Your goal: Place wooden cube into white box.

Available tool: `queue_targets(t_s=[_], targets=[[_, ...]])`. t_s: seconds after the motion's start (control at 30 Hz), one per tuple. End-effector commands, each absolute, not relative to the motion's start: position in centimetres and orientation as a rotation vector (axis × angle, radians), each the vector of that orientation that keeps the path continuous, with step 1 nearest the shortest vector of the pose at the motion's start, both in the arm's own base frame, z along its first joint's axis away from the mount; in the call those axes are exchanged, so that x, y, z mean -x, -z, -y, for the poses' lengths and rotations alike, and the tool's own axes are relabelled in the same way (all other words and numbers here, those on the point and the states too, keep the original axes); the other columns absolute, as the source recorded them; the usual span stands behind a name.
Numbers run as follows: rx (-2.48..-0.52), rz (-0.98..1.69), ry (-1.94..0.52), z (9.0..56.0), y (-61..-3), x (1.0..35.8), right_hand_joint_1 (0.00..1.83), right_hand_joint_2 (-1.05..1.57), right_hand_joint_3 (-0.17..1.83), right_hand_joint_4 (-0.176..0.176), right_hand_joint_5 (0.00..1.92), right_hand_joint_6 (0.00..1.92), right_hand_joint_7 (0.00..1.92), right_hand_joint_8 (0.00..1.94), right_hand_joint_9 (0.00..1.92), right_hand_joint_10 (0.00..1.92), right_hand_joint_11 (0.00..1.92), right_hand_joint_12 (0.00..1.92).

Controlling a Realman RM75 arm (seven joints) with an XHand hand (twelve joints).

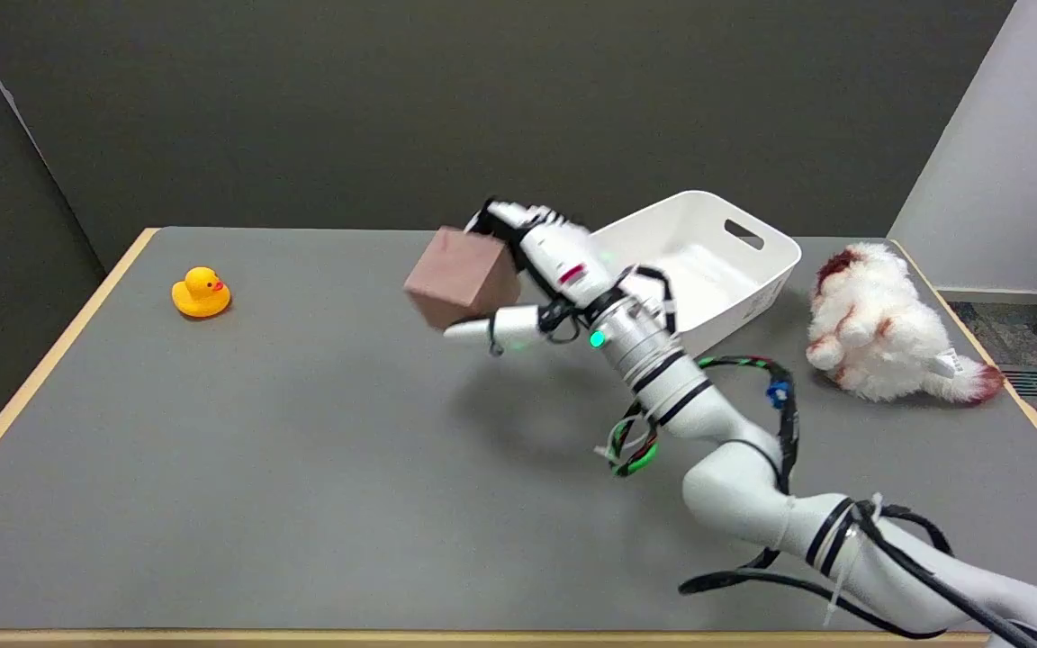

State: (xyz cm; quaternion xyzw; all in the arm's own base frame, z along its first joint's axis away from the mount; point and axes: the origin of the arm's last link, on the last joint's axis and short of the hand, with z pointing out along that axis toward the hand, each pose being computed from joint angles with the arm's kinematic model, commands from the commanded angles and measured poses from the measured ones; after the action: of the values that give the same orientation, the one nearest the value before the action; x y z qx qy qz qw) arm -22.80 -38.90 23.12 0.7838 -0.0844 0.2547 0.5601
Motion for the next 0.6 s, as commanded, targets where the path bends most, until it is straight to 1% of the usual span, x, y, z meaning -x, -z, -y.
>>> queue_targets(t_s=[0.03, 0.17, 0.33, 0.43, 0.6], targets=[[-1.657, -0.210, -0.791, 39.0, -34.4, 12.7, 1.09, 1.32, 0.19, -0.162, 0.44, 1.59, 0.56, 1.94, 0.66, 1.85, 0.34, 1.92], [-1.557, -0.268, -0.784, 39.3, -38.4, 11.6, 1.09, 1.32, 0.19, -0.162, 0.44, 1.59, 0.56, 1.94, 0.66, 1.85, 0.34, 1.92], [-1.433, -0.225, -0.756, 40.0, -43.1, 12.7, 1.09, 1.32, 0.19, -0.158, 0.44, 1.59, 0.56, 1.94, 0.67, 1.85, 0.35, 1.92], [-1.377, -0.174, -0.712, 40.7, -45.4, 14.4, 1.09, 1.32, 0.20, -0.158, 0.43, 1.60, 0.56, 1.94, 0.68, 1.84, 0.36, 1.92], [-1.322, -0.087, -0.611, 41.8, -47.3, 18.0, 1.09, 1.32, 0.20, -0.155, 0.42, 1.61, 0.56, 1.94, 0.68, 1.84, 0.36, 1.92]])
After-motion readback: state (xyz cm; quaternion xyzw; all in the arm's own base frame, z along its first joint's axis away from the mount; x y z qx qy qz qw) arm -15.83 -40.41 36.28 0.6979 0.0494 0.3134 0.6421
